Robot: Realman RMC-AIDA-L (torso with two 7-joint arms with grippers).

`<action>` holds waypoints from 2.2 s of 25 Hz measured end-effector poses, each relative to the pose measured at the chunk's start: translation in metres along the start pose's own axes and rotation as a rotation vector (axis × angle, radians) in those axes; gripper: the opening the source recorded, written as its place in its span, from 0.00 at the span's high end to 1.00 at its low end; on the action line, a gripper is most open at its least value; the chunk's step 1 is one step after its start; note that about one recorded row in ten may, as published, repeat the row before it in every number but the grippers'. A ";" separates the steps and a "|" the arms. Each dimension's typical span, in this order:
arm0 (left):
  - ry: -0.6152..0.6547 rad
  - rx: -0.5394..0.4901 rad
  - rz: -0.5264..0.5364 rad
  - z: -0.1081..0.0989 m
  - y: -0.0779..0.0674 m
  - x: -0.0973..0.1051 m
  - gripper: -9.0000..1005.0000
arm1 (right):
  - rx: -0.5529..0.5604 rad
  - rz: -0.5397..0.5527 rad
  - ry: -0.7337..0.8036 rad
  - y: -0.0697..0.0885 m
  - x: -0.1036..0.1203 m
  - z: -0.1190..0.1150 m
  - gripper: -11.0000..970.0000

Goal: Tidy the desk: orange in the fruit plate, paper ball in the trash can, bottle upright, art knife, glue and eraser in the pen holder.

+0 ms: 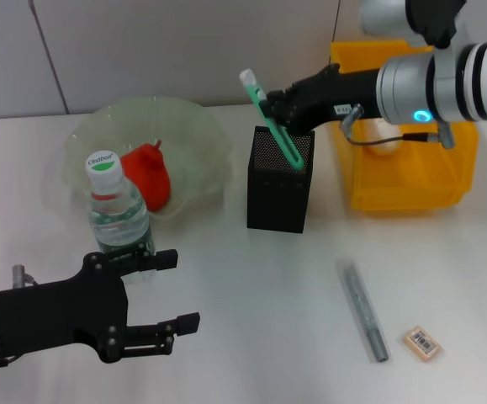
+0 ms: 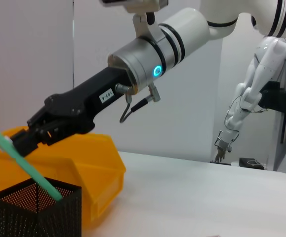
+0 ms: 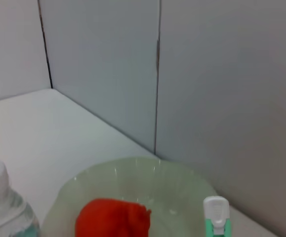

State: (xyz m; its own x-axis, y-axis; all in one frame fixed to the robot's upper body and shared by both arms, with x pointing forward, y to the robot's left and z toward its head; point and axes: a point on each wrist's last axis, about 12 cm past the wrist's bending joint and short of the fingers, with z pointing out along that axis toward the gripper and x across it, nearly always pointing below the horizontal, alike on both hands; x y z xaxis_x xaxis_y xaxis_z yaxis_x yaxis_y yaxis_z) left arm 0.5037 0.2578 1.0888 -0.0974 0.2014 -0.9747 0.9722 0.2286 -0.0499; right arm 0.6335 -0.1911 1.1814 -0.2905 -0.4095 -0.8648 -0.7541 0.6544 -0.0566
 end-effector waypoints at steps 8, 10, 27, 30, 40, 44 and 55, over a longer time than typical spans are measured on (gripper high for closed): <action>0.002 0.003 0.004 0.001 0.001 -0.001 0.17 | -0.004 0.005 0.039 0.004 0.013 0.008 0.79; 0.002 0.004 0.005 0.001 0.001 -0.001 0.17 | -0.003 0.007 0.040 0.004 0.014 0.008 0.79; 0.005 0.005 -0.002 0.000 -0.001 0.001 0.17 | -0.013 -0.037 0.010 0.007 0.004 -0.009 0.52; 0.004 0.003 -0.004 0.000 -0.002 0.002 0.17 | -0.011 -0.050 -0.011 0.008 -0.003 -0.021 0.38; -0.001 0.005 -0.008 0.001 -0.002 0.002 0.17 | -0.043 -0.040 -0.165 0.025 -0.015 -0.059 0.22; -0.002 0.004 -0.013 0.001 -0.003 0.003 0.17 | -0.116 -0.049 -0.273 0.032 -0.010 -0.074 0.22; -0.005 0.003 -0.011 0.002 -0.002 0.002 0.17 | -0.268 0.023 -0.234 0.026 0.012 -0.100 0.22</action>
State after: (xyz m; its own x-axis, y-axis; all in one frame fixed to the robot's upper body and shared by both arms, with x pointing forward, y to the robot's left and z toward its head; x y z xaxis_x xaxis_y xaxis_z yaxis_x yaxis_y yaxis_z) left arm 0.5021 0.2561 1.0861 -0.1076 0.1942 -0.9750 0.9718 0.2277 -0.0619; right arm 0.5517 -0.2423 1.2193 -0.1896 -0.2194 -0.9570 -0.8857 0.4590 0.0702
